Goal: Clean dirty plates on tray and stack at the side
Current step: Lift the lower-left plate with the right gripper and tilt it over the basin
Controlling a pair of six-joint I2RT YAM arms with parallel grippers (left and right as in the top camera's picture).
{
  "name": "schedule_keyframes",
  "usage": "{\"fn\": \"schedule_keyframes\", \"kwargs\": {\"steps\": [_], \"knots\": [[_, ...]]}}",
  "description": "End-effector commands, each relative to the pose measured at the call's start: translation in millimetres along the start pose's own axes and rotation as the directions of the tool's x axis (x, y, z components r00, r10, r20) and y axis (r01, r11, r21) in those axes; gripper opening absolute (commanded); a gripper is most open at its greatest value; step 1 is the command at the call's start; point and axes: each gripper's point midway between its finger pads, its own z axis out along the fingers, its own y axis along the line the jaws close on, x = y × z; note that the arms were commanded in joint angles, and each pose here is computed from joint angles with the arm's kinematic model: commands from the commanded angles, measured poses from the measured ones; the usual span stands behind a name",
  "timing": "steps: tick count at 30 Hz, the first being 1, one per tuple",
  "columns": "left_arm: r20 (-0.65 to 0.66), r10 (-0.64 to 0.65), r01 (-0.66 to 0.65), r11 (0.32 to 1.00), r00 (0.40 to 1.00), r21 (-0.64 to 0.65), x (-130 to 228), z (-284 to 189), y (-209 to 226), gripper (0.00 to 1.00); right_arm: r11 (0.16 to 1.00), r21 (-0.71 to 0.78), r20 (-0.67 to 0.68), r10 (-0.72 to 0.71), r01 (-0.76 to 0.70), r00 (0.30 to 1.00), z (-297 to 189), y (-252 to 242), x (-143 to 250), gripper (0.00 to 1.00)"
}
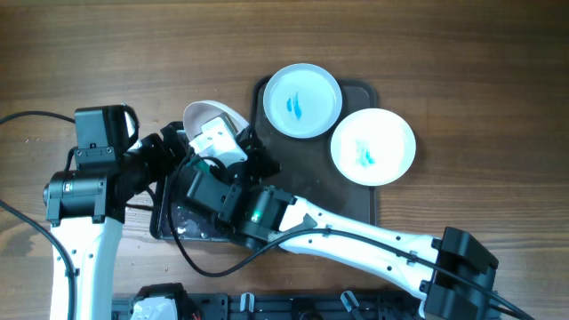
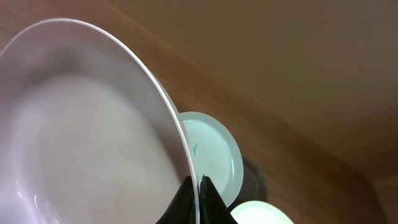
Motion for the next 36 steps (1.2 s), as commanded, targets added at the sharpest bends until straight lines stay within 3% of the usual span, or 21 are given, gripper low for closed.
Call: {"fn": "schedule_keyframes", "kwargs": {"steps": [1, 36], "knots": [[0.037, 0.002, -0.002, 1.0, 0.999, -0.005, -8.1, -7.5, 0.5, 1.0, 0.999, 0.038, 0.055, 0.033, -0.035, 0.998, -11.3, -19.6, -24.9, 0.04], [0.05, 0.002, -0.003, 1.0, 0.999, 0.002, -11.2, -7.6, -1.1, 1.0, 0.981, 0.157, 0.131, -0.131, 0.11, 0.983, -18.8, -35.8, -58.3, 0.04]]}}
